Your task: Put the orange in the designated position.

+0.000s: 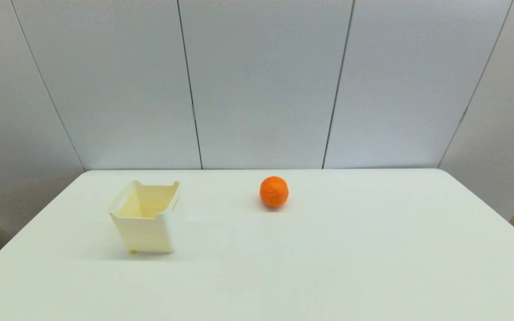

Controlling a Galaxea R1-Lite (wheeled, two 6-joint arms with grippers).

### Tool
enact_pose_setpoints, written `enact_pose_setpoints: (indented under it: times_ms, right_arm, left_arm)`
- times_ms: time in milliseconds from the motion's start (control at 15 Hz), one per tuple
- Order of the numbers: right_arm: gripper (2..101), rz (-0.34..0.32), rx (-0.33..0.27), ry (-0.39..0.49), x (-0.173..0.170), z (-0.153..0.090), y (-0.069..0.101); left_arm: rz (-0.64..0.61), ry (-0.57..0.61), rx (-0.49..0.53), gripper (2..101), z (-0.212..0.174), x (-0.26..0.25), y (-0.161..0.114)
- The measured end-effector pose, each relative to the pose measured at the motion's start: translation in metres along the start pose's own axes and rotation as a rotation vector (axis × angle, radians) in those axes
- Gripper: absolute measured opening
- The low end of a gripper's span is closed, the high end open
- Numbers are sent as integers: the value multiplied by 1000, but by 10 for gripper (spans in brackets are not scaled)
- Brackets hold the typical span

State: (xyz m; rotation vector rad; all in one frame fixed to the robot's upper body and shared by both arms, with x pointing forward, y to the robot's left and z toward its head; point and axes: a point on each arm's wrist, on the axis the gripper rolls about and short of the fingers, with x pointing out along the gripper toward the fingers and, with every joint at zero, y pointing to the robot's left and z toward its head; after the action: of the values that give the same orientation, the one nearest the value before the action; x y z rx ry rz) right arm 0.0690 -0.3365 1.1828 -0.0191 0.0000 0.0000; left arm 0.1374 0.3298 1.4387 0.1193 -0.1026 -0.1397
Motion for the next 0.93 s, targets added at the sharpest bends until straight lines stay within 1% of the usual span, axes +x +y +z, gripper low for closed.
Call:
enact_pose_setpoints:
  times_ms: [133, 267, 467, 667, 800, 933]
  right_arm:
    - [980, 0, 0, 0, 0, 0, 0]
    - [980, 0, 0, 0, 0, 0, 0]
    - [980, 0, 0, 0, 0, 0, 0]
    - [980, 0, 0, 0, 0, 0, 0]
    - [980, 0, 0, 0, 0, 0, 0]
    - [980, 0, 0, 0, 0, 0, 0]
  left_arm:
    - [-66, 15, 10, 978, 23, 45, 6]
    - [-135, 39, 13, 978, 35, 94, 6]
    - [-232, 92, 0, 978, 34, 165, -5]
    - [-322, 128, -28, 978, 25, 234, -30]
    - [-385, 143, -61, 978, 16, 275, -56]
    - [-443, 176, -75, 978, -2, 307, -84]
